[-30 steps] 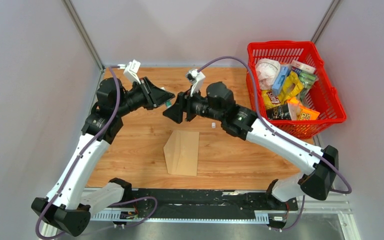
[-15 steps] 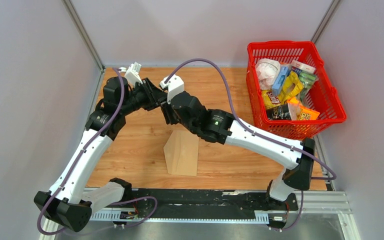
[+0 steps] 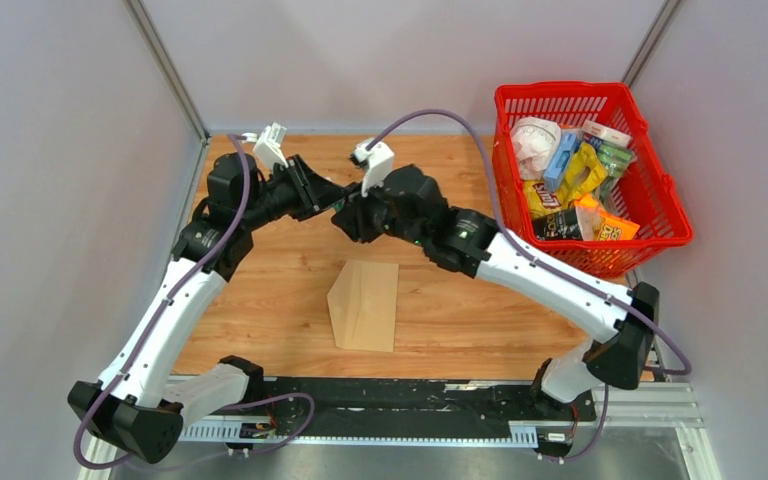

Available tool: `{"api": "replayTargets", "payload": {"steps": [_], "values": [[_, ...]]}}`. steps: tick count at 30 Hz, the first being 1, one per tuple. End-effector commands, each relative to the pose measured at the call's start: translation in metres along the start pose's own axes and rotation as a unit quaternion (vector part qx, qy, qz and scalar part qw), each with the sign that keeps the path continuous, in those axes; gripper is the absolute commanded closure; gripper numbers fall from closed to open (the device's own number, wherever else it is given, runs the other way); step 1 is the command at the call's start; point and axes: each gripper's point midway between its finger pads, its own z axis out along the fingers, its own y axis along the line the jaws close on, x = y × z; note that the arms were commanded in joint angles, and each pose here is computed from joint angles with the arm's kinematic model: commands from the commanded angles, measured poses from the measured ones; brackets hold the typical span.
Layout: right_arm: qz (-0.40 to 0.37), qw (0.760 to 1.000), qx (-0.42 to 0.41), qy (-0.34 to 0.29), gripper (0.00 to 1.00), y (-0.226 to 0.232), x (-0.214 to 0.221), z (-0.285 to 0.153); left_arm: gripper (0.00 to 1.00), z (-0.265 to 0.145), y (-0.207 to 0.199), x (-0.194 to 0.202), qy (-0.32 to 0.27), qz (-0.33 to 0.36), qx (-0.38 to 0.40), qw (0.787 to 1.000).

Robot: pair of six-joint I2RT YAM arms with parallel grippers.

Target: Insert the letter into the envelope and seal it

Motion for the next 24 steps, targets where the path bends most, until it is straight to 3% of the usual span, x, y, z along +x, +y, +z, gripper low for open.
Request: {"api": "replayTargets", "payload": {"steps": [1, 7, 13, 15, 18, 19, 21, 24], "values": [[0.096, 0.982, -0.159, -0.039, 0.96, 0.005, -0.031, -0.035, 1.00, -0.015, -0.045, -0.010, -0.014, 0.052, 0.099, 0.994], [0.149, 0.928, -0.332, -0.079, 0.96, 0.027, -0.049, -0.072, 1.00, -0.029, -0.084, -0.002, 0.008, 0.096, 0.215, 0.972], [0.163, 0.900, -0.397, -0.078, 0.95, 0.042, -0.050, -0.082, 1.00, -0.046, -0.109, 0.003, 0.013, 0.130, 0.292, 0.948], [0.160, 0.907, -0.382, -0.080, 0.85, 0.039, -0.051, -0.079, 1.00, -0.046, -0.108, 0.002, 0.010, 0.137, 0.287, 0.948], [0.147, 0.937, -0.309, -0.071, 0.51, 0.024, -0.044, -0.070, 1.00, -0.042, -0.098, 0.001, 0.009, 0.130, 0.253, 0.959], [0.135, 0.948, -0.278, -0.075, 0.45, 0.018, -0.044, -0.067, 1.00, -0.039, -0.096, -0.006, -0.006, 0.133, 0.237, 0.963], [0.113, 0.970, -0.205, -0.070, 0.38, 0.007, -0.039, -0.063, 1.00, -0.032, -0.082, -0.010, -0.009, 0.123, 0.192, 0.974], [0.071, 0.991, -0.082, -0.077, 0.38, -0.011, -0.038, -0.057, 1.00, -0.021, -0.057, -0.015, -0.010, 0.087, 0.113, 0.990]]}}
